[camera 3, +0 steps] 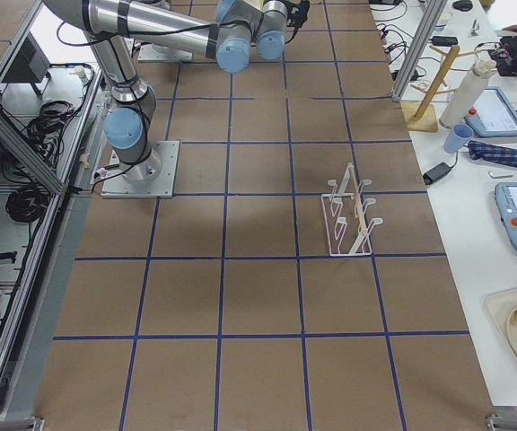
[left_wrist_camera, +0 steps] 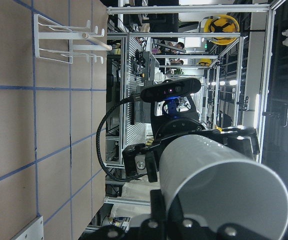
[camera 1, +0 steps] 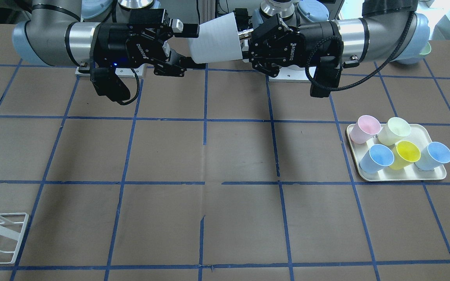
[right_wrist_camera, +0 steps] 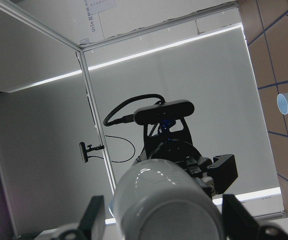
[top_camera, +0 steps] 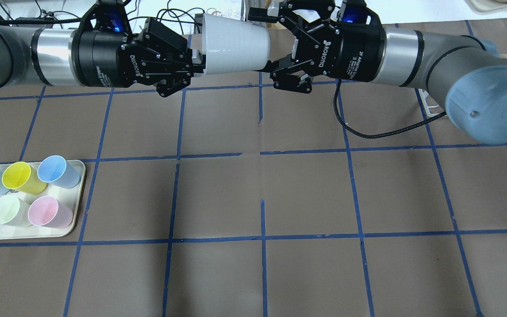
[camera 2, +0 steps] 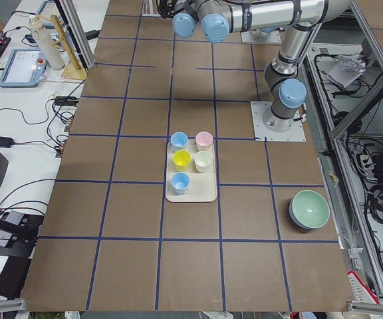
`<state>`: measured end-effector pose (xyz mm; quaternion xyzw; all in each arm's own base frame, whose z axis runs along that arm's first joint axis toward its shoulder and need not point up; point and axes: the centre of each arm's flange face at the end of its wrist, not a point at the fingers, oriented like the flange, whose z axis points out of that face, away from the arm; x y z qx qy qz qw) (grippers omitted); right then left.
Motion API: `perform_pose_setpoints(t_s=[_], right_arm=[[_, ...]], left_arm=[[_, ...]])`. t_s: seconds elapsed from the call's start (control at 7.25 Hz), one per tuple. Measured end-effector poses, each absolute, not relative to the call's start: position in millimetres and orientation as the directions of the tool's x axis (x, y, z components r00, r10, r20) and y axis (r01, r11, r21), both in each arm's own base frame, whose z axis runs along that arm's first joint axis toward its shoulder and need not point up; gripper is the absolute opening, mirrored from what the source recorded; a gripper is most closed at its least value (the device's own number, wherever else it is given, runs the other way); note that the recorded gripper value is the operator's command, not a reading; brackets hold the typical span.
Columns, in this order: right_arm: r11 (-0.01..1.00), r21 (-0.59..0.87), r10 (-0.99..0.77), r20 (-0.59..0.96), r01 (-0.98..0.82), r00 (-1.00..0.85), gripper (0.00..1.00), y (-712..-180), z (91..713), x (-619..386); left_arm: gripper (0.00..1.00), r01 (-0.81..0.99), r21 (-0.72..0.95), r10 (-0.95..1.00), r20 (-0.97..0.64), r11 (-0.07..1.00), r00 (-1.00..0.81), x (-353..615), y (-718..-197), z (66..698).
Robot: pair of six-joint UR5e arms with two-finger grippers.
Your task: Transfer IKEA cup to right arm and place on rack
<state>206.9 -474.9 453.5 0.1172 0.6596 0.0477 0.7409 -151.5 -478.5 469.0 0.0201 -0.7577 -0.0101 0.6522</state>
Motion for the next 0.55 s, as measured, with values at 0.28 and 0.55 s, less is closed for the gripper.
perform_pose_setpoints(t_s=[0.28, 0.55], right_arm=[[0.966, 0.243, 0.232, -0.965, 0.083, 0.125, 0.03, -473.9, 454.2, 206.9], [0.967, 0.241, 0.230, -0.966, 0.082, 0.118, 0.00, -473.7, 455.0, 206.7]], left_arm=[[1.00, -0.017, 0.043, -0.045, 0.988, 0.999, -0.149, -151.3, -479.1, 468.1], [1.00, -0.019, 0.052, -0.054, 0.988, 0.998, -0.148, -150.9, -479.7, 467.2]])
